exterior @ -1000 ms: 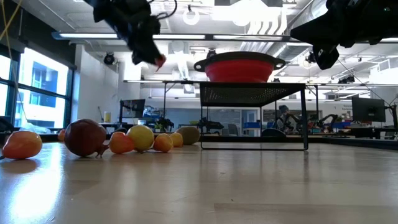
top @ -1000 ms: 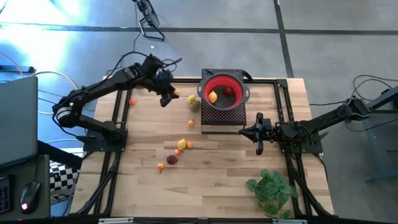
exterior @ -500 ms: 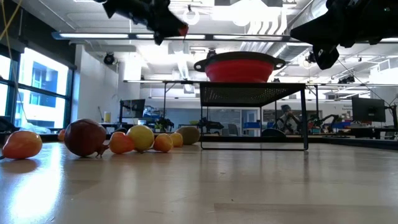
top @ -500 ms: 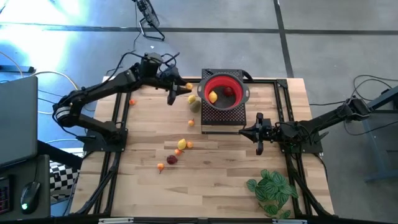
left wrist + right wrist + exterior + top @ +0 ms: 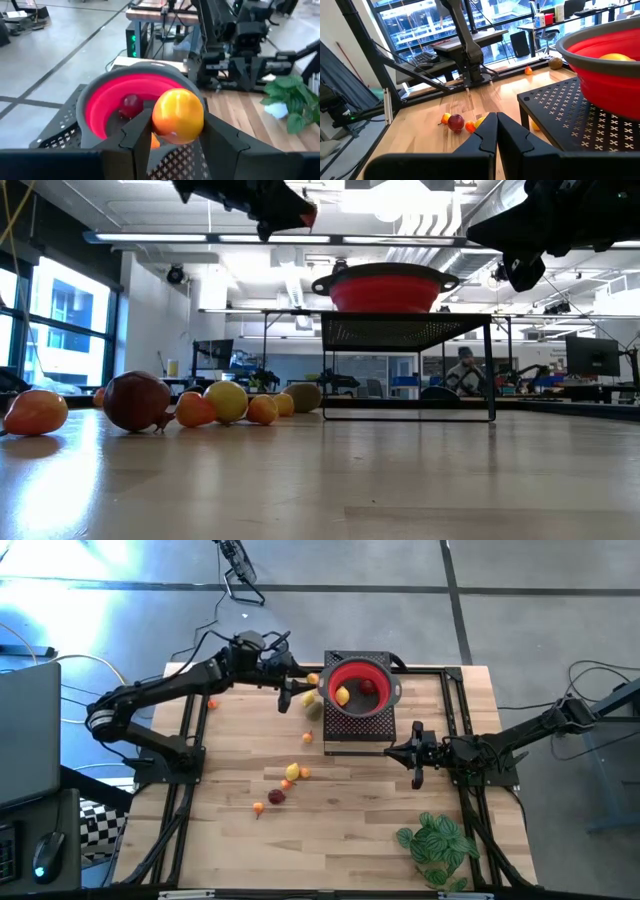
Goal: Pick & Place Fruit
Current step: Put the orange pear into the red strainer bowl on the shelf
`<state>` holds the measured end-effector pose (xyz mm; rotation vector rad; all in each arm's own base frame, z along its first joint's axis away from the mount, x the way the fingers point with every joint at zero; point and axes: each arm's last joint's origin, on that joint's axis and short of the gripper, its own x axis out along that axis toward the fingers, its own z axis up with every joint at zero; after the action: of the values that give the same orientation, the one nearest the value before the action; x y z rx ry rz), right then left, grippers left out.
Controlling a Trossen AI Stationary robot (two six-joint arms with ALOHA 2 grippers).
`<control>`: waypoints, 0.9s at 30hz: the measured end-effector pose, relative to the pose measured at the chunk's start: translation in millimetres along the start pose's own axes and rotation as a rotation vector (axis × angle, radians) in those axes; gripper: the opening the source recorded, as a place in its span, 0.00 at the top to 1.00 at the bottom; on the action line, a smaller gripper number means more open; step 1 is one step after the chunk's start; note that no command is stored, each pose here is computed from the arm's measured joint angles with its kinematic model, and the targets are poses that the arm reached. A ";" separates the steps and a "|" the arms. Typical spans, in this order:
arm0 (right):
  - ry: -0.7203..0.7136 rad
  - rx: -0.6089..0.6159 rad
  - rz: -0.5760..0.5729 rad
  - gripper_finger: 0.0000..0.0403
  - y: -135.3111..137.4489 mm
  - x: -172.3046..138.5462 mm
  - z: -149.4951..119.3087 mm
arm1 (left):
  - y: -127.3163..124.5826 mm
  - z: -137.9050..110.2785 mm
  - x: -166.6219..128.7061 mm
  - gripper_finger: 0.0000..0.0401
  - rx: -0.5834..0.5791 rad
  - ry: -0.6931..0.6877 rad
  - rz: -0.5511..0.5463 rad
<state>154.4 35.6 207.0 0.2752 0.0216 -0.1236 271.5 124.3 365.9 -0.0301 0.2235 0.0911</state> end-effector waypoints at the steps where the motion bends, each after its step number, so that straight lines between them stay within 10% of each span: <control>1: 0.000 -0.003 0.000 1.00 0.0 0.0 0.1 | 0.7 -1.1 2.3 0.64 -0.013 0.001 -0.004; 20: 0.001 -0.004 0.000 1.00 0.0 0.0 -0.1 | 11.6 7.8 70.8 0.64 -0.022 0.011 -0.056; 27: 0.001 -0.002 0.000 1.00 0.0 0.0 -0.1 | 8.4 10.7 94.7 0.64 0.041 0.169 0.105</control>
<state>154.4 35.6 206.8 0.2735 0.0229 -0.1232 365.0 141.4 355.1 0.0151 0.3958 0.1889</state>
